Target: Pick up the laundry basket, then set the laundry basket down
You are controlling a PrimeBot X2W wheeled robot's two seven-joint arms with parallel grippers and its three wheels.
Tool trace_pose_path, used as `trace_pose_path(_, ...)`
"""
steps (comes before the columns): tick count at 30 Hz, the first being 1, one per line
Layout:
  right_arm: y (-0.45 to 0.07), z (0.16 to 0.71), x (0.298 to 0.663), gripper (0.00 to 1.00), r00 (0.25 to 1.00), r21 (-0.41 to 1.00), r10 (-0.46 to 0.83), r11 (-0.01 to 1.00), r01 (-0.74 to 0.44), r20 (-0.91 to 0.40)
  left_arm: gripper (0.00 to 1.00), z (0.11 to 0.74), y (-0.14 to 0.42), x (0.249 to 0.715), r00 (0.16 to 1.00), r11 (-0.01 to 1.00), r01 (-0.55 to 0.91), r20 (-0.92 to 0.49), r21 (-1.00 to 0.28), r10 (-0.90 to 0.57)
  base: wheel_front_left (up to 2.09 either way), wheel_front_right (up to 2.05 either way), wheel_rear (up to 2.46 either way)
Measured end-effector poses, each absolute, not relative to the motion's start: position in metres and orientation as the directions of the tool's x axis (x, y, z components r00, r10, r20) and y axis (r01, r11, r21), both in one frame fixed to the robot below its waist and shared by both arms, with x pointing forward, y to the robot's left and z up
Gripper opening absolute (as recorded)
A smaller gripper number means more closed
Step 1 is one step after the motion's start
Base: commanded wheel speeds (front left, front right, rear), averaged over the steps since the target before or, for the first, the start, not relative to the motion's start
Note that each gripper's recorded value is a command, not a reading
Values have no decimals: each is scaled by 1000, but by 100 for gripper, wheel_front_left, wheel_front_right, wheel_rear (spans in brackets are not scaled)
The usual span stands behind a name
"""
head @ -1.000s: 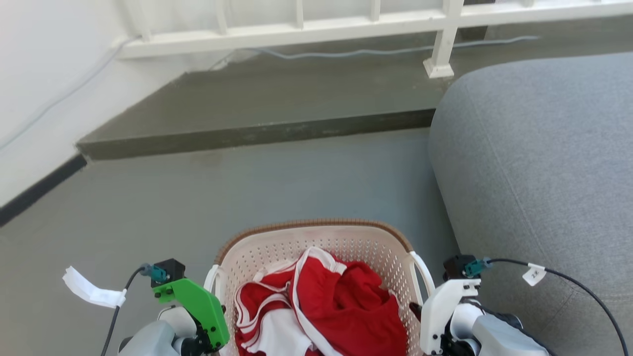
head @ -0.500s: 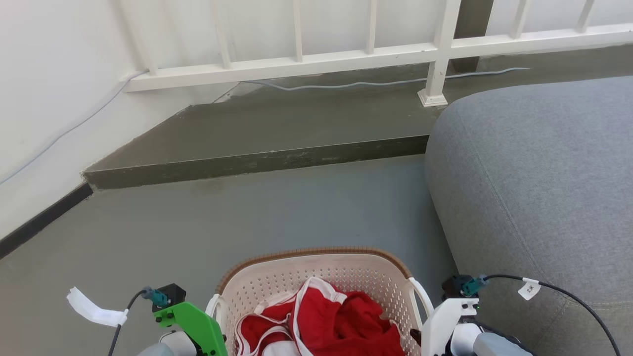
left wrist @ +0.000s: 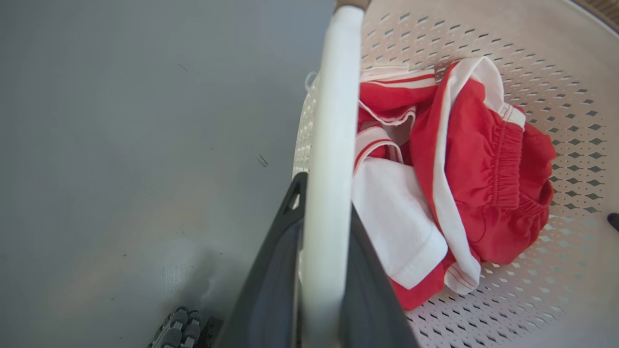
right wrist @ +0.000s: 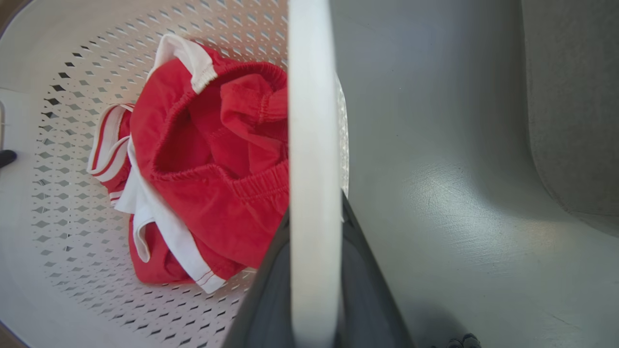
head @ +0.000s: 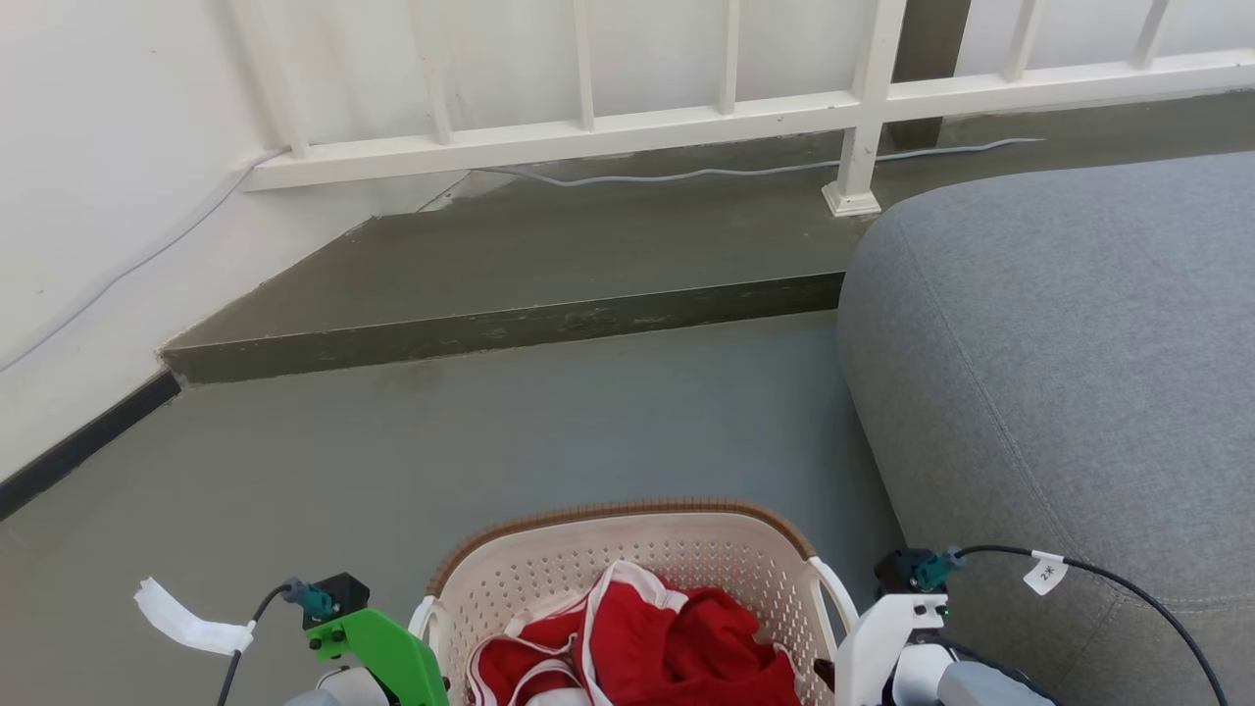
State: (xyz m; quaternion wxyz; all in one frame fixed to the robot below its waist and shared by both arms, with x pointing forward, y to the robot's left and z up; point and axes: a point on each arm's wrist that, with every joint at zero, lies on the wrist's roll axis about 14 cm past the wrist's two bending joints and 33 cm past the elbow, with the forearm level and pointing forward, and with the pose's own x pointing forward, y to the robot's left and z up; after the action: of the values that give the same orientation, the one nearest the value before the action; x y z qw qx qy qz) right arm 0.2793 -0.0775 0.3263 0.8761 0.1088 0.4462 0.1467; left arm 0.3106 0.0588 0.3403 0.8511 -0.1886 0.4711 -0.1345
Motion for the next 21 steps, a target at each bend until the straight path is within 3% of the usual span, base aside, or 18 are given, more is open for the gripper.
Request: trace_pose_path(21, -77, 324, 277, 0, 549, 333, 355, 932, -144, -757, 0, 338, 58, 309, 508, 893, 50, -759, -447, -408, 0, 0, 0)
